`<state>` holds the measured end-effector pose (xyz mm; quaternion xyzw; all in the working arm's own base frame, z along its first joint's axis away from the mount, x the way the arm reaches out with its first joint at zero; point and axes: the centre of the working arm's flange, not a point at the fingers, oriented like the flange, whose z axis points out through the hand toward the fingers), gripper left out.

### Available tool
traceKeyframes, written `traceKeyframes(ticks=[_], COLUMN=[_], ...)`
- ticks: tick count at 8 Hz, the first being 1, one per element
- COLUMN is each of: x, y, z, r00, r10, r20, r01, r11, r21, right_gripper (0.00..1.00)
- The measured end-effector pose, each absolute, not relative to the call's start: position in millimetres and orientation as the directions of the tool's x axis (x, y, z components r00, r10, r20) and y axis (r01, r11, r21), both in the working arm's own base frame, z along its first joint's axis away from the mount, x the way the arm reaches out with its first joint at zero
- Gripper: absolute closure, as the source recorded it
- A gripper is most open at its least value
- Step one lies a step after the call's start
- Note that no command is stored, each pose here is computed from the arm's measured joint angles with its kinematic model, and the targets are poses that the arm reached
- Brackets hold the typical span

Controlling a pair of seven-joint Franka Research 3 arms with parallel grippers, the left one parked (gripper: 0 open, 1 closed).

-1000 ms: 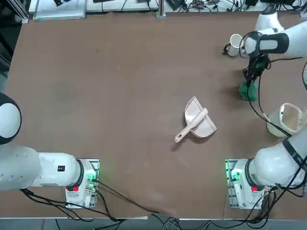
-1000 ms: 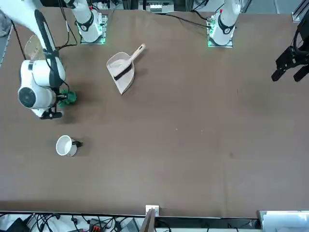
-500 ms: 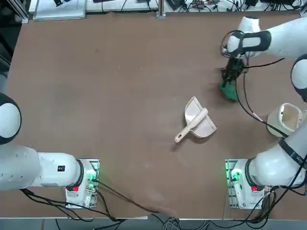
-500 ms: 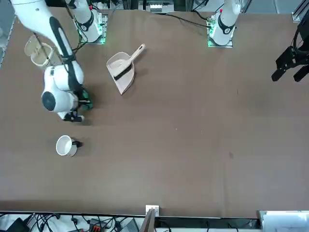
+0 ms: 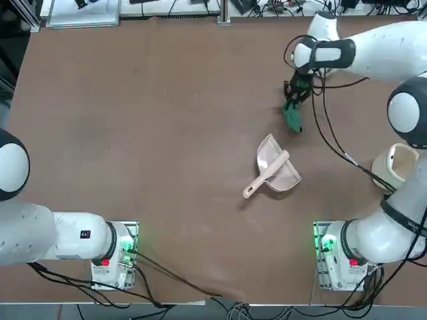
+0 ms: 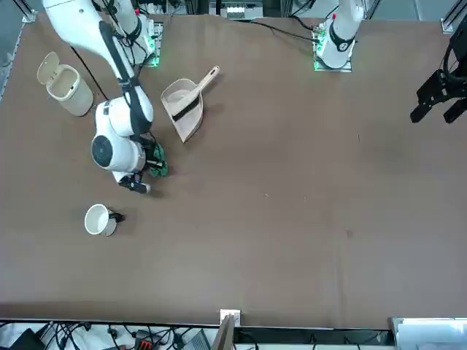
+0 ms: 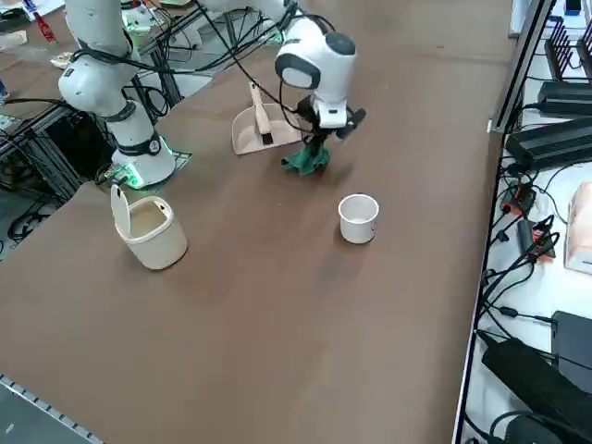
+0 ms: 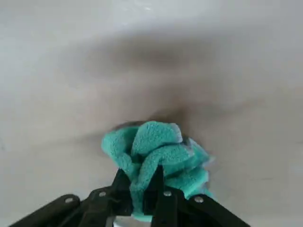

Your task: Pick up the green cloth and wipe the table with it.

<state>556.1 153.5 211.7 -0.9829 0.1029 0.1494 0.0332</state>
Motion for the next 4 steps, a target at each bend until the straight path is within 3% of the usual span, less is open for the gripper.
traceKeyframes(ticks=[4], x=[556.3], y=[-14.7], z=[187.5], r00=[0.935], r10=[0.022], r20=[-0.354], r01=[0.038], r11=[-0.999], r21=[0.038], right_gripper=[0.91])
